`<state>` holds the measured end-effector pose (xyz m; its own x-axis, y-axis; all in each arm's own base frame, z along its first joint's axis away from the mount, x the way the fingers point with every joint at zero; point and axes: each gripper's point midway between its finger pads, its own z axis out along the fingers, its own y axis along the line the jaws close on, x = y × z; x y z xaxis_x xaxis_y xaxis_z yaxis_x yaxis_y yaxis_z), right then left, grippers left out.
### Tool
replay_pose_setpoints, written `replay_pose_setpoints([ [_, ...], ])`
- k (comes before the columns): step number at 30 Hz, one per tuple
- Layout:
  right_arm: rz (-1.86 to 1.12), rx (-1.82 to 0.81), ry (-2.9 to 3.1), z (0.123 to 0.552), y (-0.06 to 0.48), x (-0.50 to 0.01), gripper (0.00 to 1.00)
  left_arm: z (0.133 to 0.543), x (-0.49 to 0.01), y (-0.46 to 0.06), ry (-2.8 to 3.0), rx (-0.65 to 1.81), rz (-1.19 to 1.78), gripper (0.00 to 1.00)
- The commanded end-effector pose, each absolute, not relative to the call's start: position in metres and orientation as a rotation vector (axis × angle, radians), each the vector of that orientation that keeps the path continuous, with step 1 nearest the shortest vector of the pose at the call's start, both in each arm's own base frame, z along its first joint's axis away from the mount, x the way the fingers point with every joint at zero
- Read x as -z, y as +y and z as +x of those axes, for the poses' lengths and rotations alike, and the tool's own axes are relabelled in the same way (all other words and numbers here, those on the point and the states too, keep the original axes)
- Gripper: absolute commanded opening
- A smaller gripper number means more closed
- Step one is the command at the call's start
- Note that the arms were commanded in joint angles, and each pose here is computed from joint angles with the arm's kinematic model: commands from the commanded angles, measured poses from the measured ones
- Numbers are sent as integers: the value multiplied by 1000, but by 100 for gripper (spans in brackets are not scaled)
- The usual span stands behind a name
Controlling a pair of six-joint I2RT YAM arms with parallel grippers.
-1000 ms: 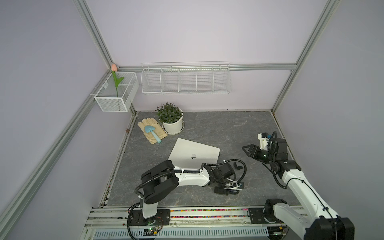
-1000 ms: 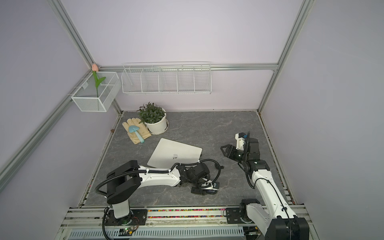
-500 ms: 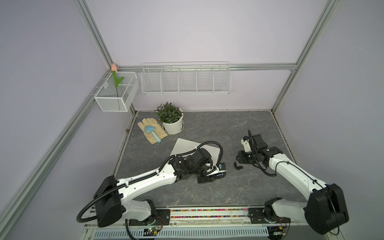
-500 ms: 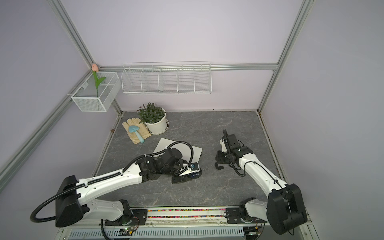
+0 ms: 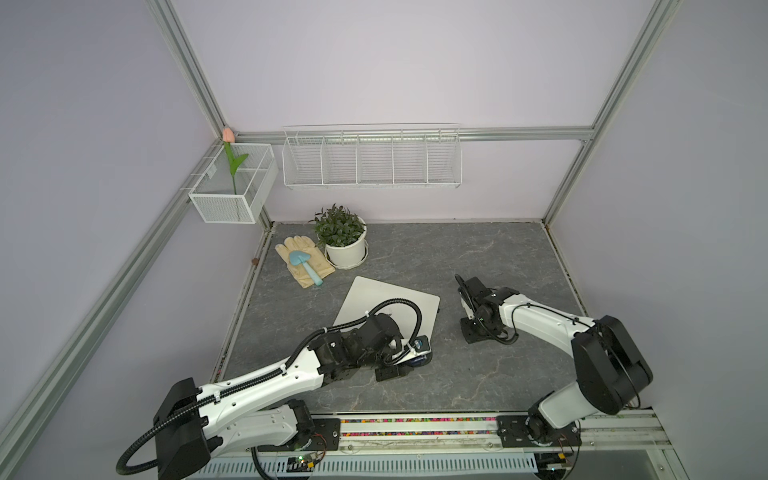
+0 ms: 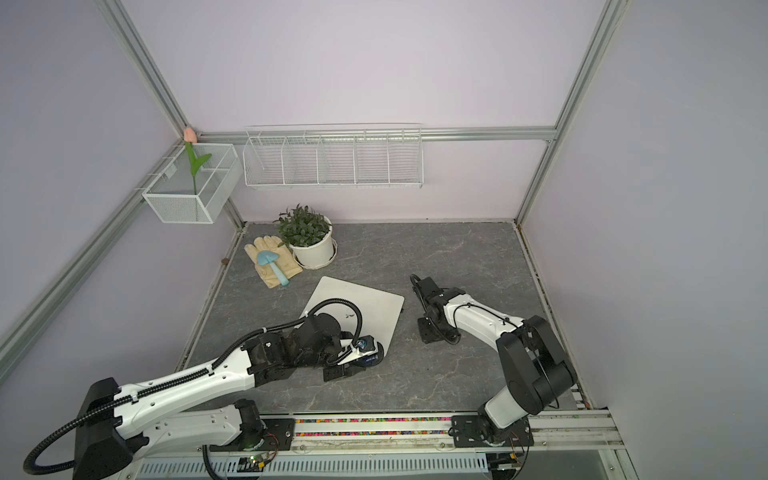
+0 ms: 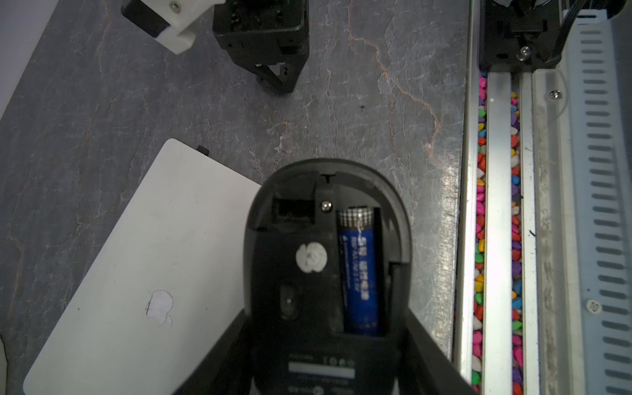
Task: Insert the wireless mouse receiver into the laptop
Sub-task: Pick up the lid from the center of the board.
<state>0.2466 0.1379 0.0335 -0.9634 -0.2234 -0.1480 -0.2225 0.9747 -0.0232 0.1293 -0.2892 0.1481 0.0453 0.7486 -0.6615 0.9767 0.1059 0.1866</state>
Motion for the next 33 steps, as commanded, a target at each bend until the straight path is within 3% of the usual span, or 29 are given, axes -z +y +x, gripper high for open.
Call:
replay_pose_setpoints([
  [1,-365,68,2930,262,140,-35,43,133,-160,-295,1720,481,1642,17],
  [11,-391,128,2960,266,141,-13,32,135,-163,-294,1694,473,1631,19],
  [17,-355,144,2980,266,140,-8,7,135,-163,-294,1694,476,1625,20],
  [27,-300,-2,2887,275,153,-47,7,143,-167,-293,1717,457,1550,21],
  [33,-188,-540,2704,281,177,-129,7,155,-169,-296,1724,448,1427,20],
])
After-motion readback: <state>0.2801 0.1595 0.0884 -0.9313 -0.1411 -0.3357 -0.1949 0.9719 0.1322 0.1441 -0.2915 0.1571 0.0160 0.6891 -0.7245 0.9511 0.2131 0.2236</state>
